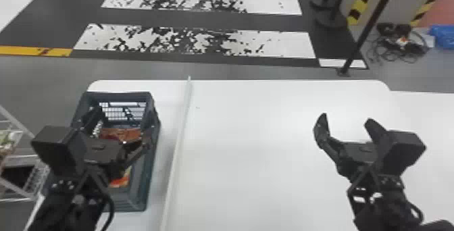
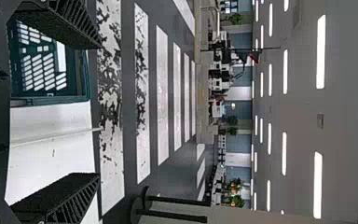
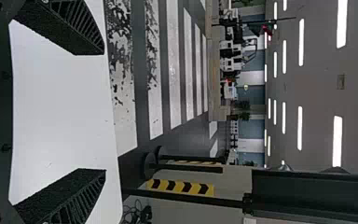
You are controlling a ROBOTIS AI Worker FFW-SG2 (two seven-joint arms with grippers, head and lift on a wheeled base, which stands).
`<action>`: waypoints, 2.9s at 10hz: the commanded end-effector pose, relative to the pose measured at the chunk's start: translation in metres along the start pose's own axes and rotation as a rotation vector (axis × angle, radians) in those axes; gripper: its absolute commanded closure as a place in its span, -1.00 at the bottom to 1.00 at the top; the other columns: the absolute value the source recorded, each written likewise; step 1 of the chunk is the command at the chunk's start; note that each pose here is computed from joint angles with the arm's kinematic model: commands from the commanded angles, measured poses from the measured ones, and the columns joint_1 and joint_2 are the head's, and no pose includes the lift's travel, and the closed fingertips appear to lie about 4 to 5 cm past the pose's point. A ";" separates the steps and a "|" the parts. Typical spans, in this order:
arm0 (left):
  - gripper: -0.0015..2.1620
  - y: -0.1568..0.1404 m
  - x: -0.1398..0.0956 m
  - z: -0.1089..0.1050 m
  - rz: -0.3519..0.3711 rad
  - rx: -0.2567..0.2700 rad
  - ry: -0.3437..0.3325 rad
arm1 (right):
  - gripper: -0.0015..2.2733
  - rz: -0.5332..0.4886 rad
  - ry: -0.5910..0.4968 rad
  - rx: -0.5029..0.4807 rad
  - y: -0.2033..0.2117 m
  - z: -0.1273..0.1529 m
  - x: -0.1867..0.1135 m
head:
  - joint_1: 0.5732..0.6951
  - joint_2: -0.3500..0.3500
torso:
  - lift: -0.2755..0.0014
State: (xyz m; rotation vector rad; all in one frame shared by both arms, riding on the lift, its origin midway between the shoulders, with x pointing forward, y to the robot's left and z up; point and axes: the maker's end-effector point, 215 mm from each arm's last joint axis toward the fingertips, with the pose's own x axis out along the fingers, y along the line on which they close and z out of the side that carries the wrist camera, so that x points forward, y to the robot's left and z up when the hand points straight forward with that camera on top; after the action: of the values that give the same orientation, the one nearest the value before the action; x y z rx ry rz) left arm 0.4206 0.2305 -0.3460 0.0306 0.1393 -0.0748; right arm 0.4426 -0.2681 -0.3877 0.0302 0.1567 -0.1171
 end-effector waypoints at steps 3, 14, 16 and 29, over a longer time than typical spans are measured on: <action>-1.00 -0.018 -0.008 0.018 -0.018 -0.008 -0.087 | -1.00 -0.003 -0.100 0.031 0.002 0.026 0.001 | 1.00 -0.18 | 0.78; -1.00 -0.020 -0.039 0.080 -0.024 0.007 -0.369 | -1.00 -0.066 -0.134 0.122 -0.019 0.023 -0.003 | 1.00 -0.29 | 0.78; -1.00 -0.022 -0.039 0.078 -0.026 0.012 -0.362 | -1.00 -0.075 -0.133 0.116 -0.021 0.023 -0.003 | 1.00 -0.30 | 0.78; -1.00 -0.020 -0.035 0.070 -0.022 0.024 -0.323 | -1.00 -0.062 -0.169 0.087 -0.013 0.033 -0.007 | 1.00 -0.27 | 0.78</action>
State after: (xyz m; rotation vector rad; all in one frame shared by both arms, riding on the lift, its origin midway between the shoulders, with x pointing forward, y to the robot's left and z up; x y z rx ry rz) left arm 0.3943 0.2106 -0.2724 0.0409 -0.1840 -0.1024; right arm 0.4391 -0.2813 -0.3544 0.1023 -0.0169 -0.1875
